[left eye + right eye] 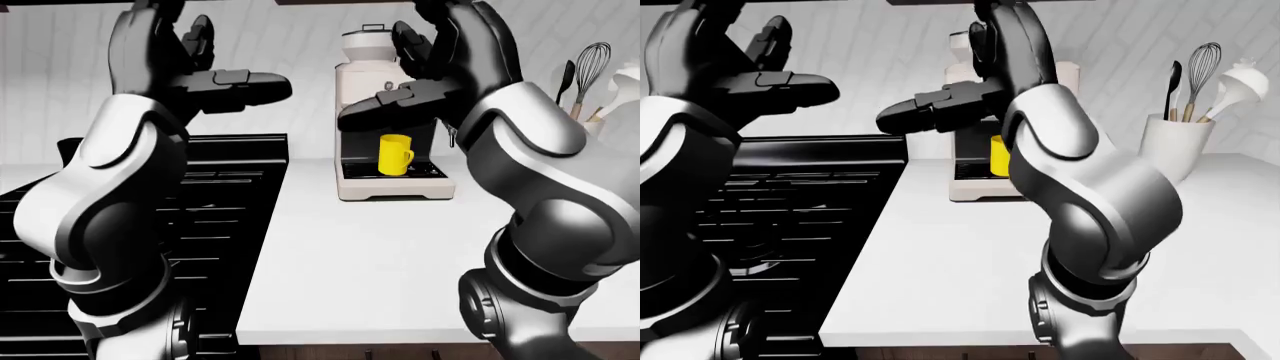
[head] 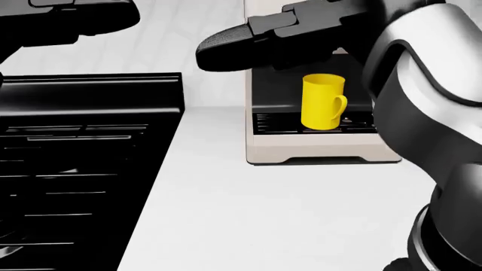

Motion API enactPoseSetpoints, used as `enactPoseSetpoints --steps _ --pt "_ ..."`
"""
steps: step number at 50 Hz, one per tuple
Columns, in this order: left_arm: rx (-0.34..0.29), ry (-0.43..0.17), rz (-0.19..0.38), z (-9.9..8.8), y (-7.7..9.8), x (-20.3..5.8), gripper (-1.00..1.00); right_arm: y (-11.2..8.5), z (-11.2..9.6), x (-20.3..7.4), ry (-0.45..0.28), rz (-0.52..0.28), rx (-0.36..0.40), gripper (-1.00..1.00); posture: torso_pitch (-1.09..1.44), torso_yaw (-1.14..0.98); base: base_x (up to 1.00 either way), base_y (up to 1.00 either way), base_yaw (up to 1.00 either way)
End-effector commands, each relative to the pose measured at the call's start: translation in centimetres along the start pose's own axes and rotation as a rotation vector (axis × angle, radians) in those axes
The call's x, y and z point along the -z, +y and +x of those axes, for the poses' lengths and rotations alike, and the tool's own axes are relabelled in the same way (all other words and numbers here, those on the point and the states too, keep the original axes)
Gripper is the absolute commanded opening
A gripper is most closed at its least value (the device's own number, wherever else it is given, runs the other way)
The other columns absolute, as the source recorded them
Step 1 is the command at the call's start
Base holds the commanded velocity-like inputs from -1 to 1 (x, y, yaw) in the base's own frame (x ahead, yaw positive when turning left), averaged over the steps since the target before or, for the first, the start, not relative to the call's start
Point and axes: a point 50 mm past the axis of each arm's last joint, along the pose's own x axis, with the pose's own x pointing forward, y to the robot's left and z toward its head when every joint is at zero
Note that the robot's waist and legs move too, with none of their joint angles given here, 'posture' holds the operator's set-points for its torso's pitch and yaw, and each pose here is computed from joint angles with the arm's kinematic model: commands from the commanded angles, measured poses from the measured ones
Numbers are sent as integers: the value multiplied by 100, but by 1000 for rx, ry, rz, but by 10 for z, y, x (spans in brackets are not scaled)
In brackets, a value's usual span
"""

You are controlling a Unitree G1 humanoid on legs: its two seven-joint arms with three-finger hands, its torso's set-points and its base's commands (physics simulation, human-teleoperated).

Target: Press the button on the coffee machine to serve coffee.

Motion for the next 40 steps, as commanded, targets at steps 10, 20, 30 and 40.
enactPoseSetpoints --steps 10,20,30,40 --pt "5 -61 -3 -1 -1 -12 100 -3 -2 2 -22 -11 23 100 -65 0 0 0 0" --pt "2 -62 -2 0 -1 -12 100 -6 3 11 23 -24 53 100 -65 0 0 0 0" --pt "0 -63 -1 -1 -1 -14 100 -7 -6 14 71 18 68 100 -65 0 0 0 0" --pt "0 -65 -3 -1 0 -15 100 -7 -1 22 96 5 71 100 -65 0 0 0 0"
